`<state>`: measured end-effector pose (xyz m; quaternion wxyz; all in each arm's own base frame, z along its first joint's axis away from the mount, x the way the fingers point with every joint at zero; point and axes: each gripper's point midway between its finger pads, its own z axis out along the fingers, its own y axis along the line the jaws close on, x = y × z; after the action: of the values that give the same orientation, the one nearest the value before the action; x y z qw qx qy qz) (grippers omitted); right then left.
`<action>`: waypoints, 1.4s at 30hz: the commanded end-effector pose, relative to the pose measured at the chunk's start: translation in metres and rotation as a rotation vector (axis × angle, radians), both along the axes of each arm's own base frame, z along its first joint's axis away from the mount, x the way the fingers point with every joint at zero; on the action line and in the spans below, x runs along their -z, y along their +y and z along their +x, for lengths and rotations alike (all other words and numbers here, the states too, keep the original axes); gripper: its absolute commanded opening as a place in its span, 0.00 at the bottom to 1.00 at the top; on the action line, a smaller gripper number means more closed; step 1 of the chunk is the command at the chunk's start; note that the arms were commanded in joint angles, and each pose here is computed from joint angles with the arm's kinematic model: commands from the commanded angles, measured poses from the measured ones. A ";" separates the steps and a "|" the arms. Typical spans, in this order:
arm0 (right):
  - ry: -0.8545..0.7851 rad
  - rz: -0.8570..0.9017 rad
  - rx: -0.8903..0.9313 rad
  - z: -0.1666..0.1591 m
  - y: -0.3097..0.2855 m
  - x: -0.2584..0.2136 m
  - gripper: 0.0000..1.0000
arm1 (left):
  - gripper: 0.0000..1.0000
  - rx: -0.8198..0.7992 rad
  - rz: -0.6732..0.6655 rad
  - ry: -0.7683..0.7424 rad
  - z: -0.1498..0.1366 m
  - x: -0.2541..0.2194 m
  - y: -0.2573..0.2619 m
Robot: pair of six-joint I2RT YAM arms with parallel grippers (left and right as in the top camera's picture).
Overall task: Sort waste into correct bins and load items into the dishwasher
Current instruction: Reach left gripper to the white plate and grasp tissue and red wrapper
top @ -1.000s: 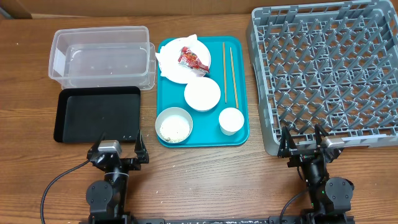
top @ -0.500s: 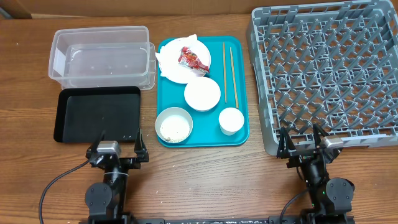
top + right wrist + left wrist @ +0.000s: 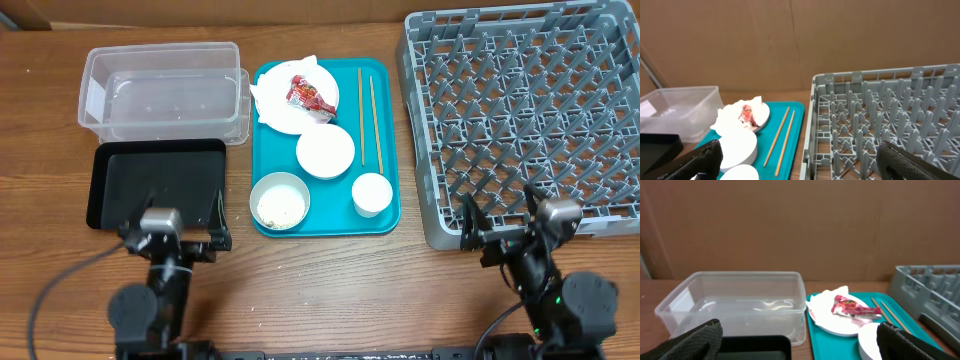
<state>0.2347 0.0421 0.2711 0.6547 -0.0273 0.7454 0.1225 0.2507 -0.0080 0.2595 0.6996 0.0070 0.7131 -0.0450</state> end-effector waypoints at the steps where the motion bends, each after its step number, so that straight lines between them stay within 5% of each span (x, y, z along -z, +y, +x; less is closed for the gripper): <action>1: 0.035 -0.018 -0.016 0.009 0.003 -0.023 1.00 | 1.00 0.079 0.055 0.030 0.013 -0.033 -0.012; 9: 0.315 -0.015 -0.095 0.051 0.020 -0.029 1.00 | 1.00 0.169 0.177 0.222 0.102 -0.106 -0.025; 16: 0.501 0.038 -0.184 0.086 0.039 -0.025 1.00 | 1.00 0.417 0.236 0.561 0.186 -0.111 -0.086; 29: 0.730 0.138 -0.230 0.097 0.054 0.028 1.00 | 1.00 0.653 0.417 0.900 0.267 0.053 -0.151; 42: 0.785 0.126 -0.202 0.093 0.050 0.040 1.00 | 1.00 0.644 0.470 0.961 0.314 0.166 -0.160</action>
<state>0.3240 0.0909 0.2211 0.2944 -0.0075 0.9265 0.2341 0.5570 -0.1667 0.1026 0.2281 0.3427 0.9049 -0.1079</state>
